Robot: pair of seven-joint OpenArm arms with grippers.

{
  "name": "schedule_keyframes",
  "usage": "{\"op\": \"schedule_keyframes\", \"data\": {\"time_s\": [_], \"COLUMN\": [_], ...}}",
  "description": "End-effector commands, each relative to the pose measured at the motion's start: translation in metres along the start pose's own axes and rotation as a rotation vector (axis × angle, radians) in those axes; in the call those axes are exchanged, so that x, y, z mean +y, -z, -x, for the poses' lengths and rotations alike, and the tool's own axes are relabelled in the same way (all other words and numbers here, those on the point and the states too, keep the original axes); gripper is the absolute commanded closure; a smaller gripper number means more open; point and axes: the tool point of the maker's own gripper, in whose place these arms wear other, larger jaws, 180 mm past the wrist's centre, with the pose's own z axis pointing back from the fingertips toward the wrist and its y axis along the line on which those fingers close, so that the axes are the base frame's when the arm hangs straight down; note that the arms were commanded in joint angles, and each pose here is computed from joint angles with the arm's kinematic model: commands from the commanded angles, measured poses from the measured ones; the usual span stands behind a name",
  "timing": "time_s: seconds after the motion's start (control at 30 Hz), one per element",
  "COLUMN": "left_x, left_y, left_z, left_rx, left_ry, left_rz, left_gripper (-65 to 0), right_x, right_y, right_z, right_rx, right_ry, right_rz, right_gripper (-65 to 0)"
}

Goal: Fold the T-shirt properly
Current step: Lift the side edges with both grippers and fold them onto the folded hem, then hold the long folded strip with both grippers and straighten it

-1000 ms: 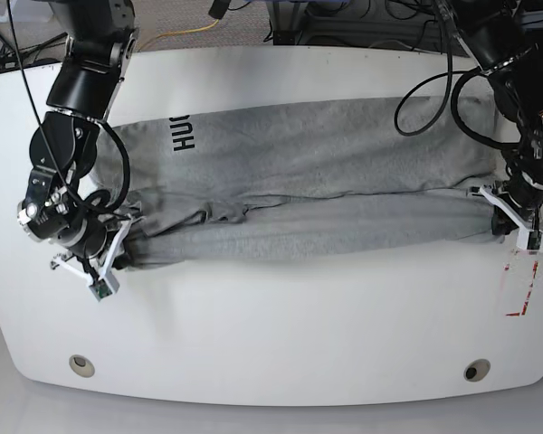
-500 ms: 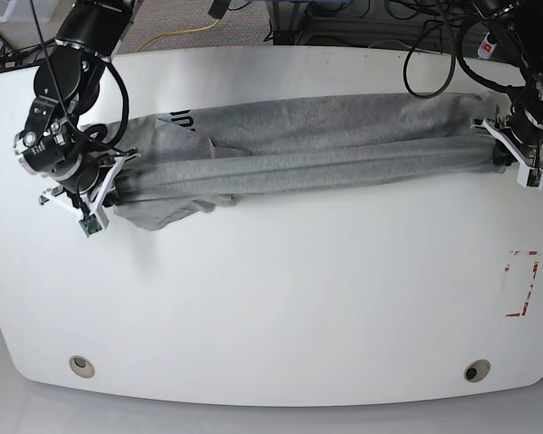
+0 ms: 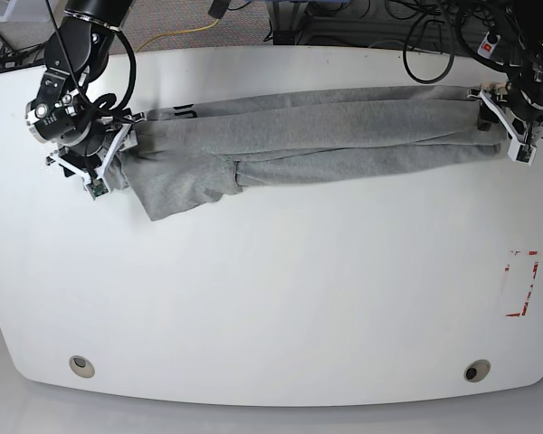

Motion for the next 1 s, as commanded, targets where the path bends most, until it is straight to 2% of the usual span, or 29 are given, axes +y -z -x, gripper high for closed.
{"op": "schedule_keyframes", "data": {"time_s": [0.0,0.07,0.17,0.27,0.33,0.57,0.8,0.97], "left_x": [0.008,0.008,0.007,0.007,0.01,0.0,0.0,0.002], "left_y": [-0.009,-0.016,-0.029,-0.032,-0.031,-0.018,-0.015,-0.005], "left_z": [-0.014,-0.024,-0.038,-0.049,-0.057,-0.049,-0.032,-0.015], "left_rx": [-0.042,-0.061,-0.091,-0.118,-0.137,-0.122,-0.076,-0.03], "left_ry": [0.031,0.076,0.12,0.126,0.122,0.077,0.068,0.029], "left_rz": [-0.023,-0.034,-0.065,-0.074,-0.084,-0.043,-0.032,-0.01], "left_gripper": [-35.7,-35.7,-33.6,-30.4,-29.3,-29.3,-29.3,-29.3], "right_x": [-0.023,-0.027,-0.04,-0.035,-0.038,-0.031,-0.018,0.002], "right_y": [-0.023,-0.028,-0.04,-0.039,-0.034,0.022,0.056,0.077], "right_z": [-0.018,-0.018,-0.032,-0.049,-0.06,-0.089,-0.105,-0.099], "right_rx": [-0.081,-0.094,-0.161,-0.226,-0.247,-0.156,-0.124,-0.056], "right_ry": [0.016,0.057,0.102,0.125,0.146,0.17,0.216,0.22], "right_rz": [0.075,0.065,0.039,-0.037,-0.055,-0.175,-0.288,-0.363], "right_gripper": [-46.0,-46.8,-46.6,-46.6,-46.6,-46.6,-46.6,-46.6]}}
